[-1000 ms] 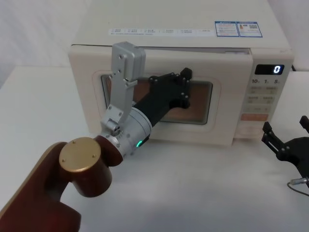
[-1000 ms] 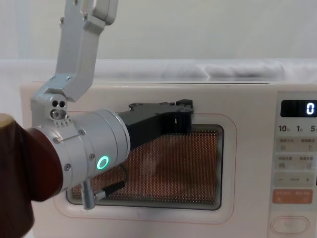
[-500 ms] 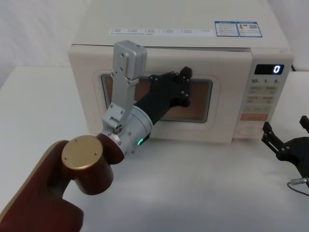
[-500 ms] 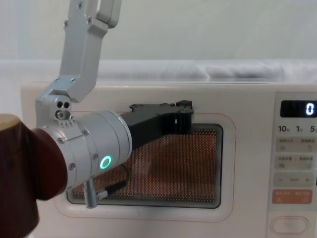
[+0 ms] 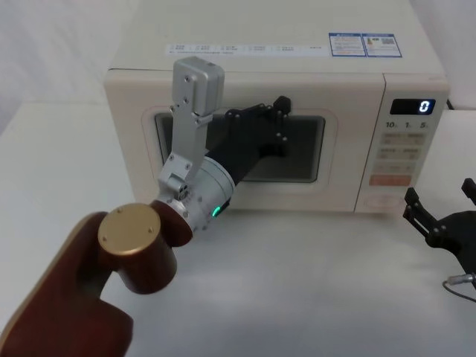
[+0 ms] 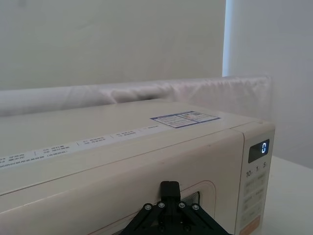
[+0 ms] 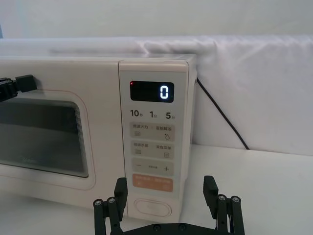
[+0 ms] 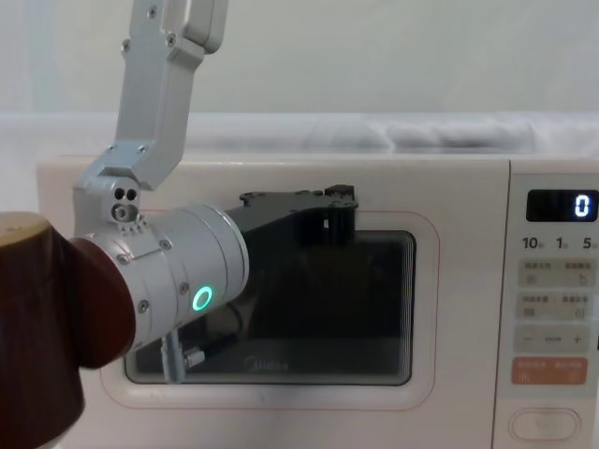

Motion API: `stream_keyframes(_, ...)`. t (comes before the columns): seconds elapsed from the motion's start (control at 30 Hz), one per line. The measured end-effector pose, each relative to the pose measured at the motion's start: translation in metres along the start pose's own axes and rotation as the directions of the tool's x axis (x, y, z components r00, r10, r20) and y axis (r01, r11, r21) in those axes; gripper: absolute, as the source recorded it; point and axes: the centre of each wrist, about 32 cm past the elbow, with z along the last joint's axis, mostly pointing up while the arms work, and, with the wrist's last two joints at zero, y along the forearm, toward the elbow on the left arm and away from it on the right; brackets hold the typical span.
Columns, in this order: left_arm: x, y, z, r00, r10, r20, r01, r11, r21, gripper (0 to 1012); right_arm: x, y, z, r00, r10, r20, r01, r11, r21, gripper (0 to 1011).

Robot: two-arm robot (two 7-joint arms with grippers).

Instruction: Press the button to open the microwave door with one hand; close the microwave door with the other hand.

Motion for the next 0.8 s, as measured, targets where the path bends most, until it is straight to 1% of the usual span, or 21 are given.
stream_keyframes(0.13,0.0007,0.001,-0.001,1.0,0.003,-0.003,-0.003,1.0,0.003,0,0.0,0.0,0.0,1.0,0.0,0.0,0.0,1.0,0.0,1002)
stream_keyframes(0.17,0.0012,0.002,0.0,1.0,-0.003,-0.009,0.003,1.0,0.007,0,0.0,0.0,0.0,1.0,0.0,0.0,0.0,1.0,0.0,1002)
stream_keyframes(0.2,0.0012,0.002,0.0,1.0,-0.003,-0.009,0.003,1.0,0.007,0,0.0,0.0,0.0,1.0,0.0,0.0,0.0,1.0,0.0,1002)
stream_keyframes(0.23,0.0013,0.004,0.0,0.9998,-0.013,-0.015,0.013,0.9999,0.008,0,0.0,0.0,0.0,1.0,0.0,0.0,0.0,1.0,0.0,1002)
stream_keyframes(0.3,0.0006,0.006,0.002,0.9994,-0.03,-0.021,0.03,0.9995,0.007,0,0.0,0.0,0.0,1.0,0.0,0.0,0.0,1.0,0.0,1002)
stream_keyframes(0.33,-0.0008,0.008,0.004,0.9984,-0.05,-0.025,0.05,0.9987,0.007,0,0.0,0.0,0.0,1.0,0.0,0.0,0.0,1.0,0.0,1002)
stream_keyframes(0.4,-0.0028,0.013,0.005,0.9965,-0.078,-0.028,0.079,0.9969,0.01,0,0.0,0.0,0.0,1.0,0.0,0.0,0.0,1.0,0.0,1002)
stream_keyframes(0.43,-0.0028,0.013,0.005,0.9965,-0.078,-0.028,0.079,0.9969,0.01,0,0.0,0.0,0.0,1.0,0.0,0.0,0.0,1.0,0.0,1002)
stream_keyframes(0.47,-0.0044,0.016,0.006,0.9949,-0.096,-0.031,0.096,0.9953,0.012,0,0.0,0.0,0.0,1.0,0.0,0.0,0.0,1.0,0.0,1002)
stream_keyframes(0.57,-0.0077,0.024,0.007,0.9916,-0.125,-0.034,0.125,0.992,0.018,0,0.0,0.0,0.0,1.0,0.0,0.0,0.0,1.0,0.0,1002)
stream_keyframes(0.67,-0.0109,0.03,0.007,0.9897,-0.139,-0.034,0.14,0.9899,0.023,0,0.0,0.0,0.0,1.0,0.0,0.0,0.0,1.0,0.0,1002)
stream_keyframes(0.73,-0.0135,0.036,0.006,0.9888,-0.146,-0.03,0.147,0.9888,0.027,0,0.0,0.0,0.0,1.0,0.0,0.0,0.0,1.0,0.0,1002)
stream_keyframes(0.8,-0.0162,0.044,0.005,0.9896,-0.142,-0.022,0.143,0.9893,0.029,0,0.0,0.0,0.0,1.0,0.0,0.0,0.0,1.0,0.0,1002)
